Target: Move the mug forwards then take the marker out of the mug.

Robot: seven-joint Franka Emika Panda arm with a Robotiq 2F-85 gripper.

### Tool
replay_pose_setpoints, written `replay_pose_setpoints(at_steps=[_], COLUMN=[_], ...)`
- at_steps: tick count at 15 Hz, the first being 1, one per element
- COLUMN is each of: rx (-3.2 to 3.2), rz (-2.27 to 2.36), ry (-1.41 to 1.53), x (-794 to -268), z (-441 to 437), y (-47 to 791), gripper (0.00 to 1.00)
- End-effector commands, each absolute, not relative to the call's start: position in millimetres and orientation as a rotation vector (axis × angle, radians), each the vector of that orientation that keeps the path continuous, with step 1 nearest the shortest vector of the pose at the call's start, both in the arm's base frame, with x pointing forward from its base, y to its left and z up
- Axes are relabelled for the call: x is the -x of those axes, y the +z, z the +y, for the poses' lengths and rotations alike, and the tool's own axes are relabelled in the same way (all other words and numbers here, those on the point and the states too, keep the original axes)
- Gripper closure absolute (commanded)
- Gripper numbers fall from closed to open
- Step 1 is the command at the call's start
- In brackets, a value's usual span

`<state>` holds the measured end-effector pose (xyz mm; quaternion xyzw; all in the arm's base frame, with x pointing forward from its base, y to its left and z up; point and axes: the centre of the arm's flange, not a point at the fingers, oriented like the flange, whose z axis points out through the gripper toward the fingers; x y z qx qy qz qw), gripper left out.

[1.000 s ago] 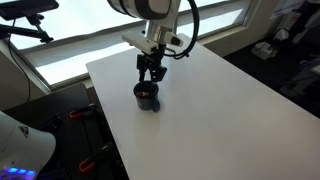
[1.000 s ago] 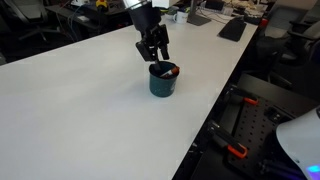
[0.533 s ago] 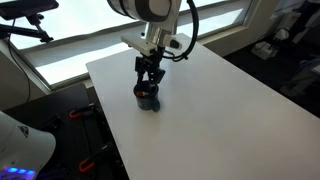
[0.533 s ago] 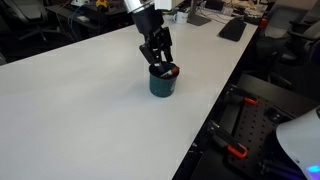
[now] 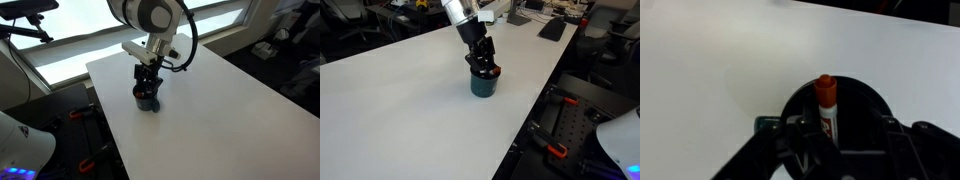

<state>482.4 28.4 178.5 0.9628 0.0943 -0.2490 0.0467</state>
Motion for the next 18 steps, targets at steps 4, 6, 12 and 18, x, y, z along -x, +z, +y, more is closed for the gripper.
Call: replay_pose_setpoints(at_steps=[4,6,12,18], rx=[-2.939,-2.937,-2.934,-2.869], rz=[0.348,0.347,0.334,0.316], ry=[-0.833,-0.842,-0.820,-0.931], x=[-477,-476,-484,-507], z=[24,24,30,43], y=[173,172,189,231], gripper=[0.95,0.96,0.95,0.95])
